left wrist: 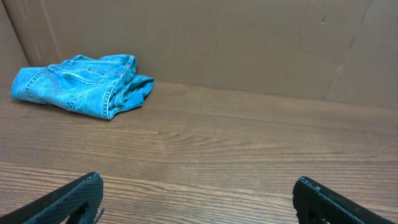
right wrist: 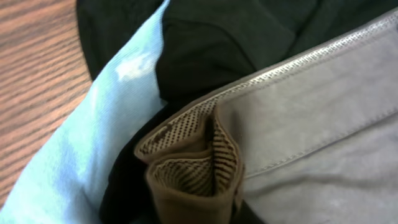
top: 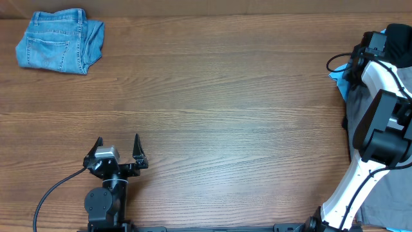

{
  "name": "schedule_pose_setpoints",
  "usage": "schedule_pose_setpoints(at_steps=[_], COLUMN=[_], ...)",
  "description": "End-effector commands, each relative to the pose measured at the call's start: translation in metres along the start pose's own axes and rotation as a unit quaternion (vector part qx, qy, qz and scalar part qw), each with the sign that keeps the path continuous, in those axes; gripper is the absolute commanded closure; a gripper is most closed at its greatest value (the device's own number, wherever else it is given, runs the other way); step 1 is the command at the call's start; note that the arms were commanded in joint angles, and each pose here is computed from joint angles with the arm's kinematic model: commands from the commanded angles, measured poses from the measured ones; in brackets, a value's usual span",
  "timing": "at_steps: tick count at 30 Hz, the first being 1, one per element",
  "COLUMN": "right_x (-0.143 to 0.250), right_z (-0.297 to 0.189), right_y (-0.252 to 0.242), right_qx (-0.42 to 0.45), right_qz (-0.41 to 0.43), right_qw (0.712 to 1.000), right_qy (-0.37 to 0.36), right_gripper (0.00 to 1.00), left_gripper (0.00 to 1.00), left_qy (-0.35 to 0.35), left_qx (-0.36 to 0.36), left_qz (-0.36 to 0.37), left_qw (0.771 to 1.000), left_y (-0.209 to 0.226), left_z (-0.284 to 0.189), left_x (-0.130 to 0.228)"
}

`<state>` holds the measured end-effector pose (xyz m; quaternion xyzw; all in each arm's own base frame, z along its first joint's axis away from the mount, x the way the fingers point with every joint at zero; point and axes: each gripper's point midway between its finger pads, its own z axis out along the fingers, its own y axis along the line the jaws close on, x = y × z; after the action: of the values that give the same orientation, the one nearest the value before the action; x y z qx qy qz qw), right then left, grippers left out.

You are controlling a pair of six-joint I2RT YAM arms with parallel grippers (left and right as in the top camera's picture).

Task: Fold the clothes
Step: 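Grasp the grey shorts waistband with the right gripper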

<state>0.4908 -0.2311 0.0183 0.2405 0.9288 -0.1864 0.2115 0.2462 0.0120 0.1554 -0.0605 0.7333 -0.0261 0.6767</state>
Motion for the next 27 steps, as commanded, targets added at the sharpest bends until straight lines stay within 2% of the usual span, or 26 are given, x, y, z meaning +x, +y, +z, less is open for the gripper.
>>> schedule_pose_setpoints(at_steps=[1,4,6,9,10,11,12,14,17,20,22,25,27], right_x=[-0.001,-0.002,-0.004,-0.008,-0.01,-0.011,-0.01,-0.01,-0.01,-0.011,-0.012,-0.014,-0.015], right_z=[0.005,0.004,0.002,-0.002,-0.003,-0.004,-0.004,-0.004,-0.004,-0.005,-0.006,-0.007,-0.007], right_y=[0.003,0.003,0.003,0.002,0.002,0.002,0.002,0.002,0.001,0.001,0.001,0.001,0.001], right_qx=[-0.011,-0.011,-0.011,-0.012,-0.012,-0.012,-0.012,-0.012,-0.012,-0.012,-0.012,-0.013,-0.013], right_qz=[0.003,0.003,0.005,0.006,0.007,0.009,0.008,0.009,0.01,0.011,0.011,0.012,0.012], right_qw=[1.0,1.0,1.0,1.0,1.0,1.0,1.0,1.0,1.0,1.0,1.0,1.0,1.0], right_qy=[0.001,0.0,-0.001,-0.005,-0.007,-0.007,-0.007,-0.005,-0.007,-0.008,-0.009,-0.011,-0.012], right_gripper=[0.89,0.89,0.8,0.78,0.79,0.87,0.92,0.95,0.94,0.84,0.83,0.96,0.96], left_gripper=[0.0,0.0,0.0,0.0,0.0,0.0,0.0,0.0,0.0,0.0,0.0,0.0,0.0], left_qy=[-0.003,-0.003,-0.003,-0.003,-0.003,-0.003,-0.003,-0.003,-0.003,-0.003,-0.003,-0.003,-0.003], left_qx=[0.002,0.002,0.002,0.002,0.002,0.002,0.002,0.002,0.002,0.002,0.002,0.002,0.002], left_qz=[0.009,0.009,0.009,0.009,0.009,0.009,0.009,0.009,0.009,0.009,0.009,0.009,0.009], left_qw=[1.0,1.0,1.0,1.0,1.0,1.0,1.0,1.0,1.0,1.0,1.0,1.0,1.0], left_y=[0.0,0.0,0.0,0.0,0.0,0.0,0.0,0.0,0.0,0.0,0.0,0.0,0.0], left_z=[0.0,0.0,0.0,0.0,0.0,0.0,0.0,0.0,0.0,0.0,0.0,0.0,0.0], left_x=[0.0,0.0,0.0,0.0,0.0,0.0,0.0,0.0,0.0,0.0,0.0,0.0,0.0])
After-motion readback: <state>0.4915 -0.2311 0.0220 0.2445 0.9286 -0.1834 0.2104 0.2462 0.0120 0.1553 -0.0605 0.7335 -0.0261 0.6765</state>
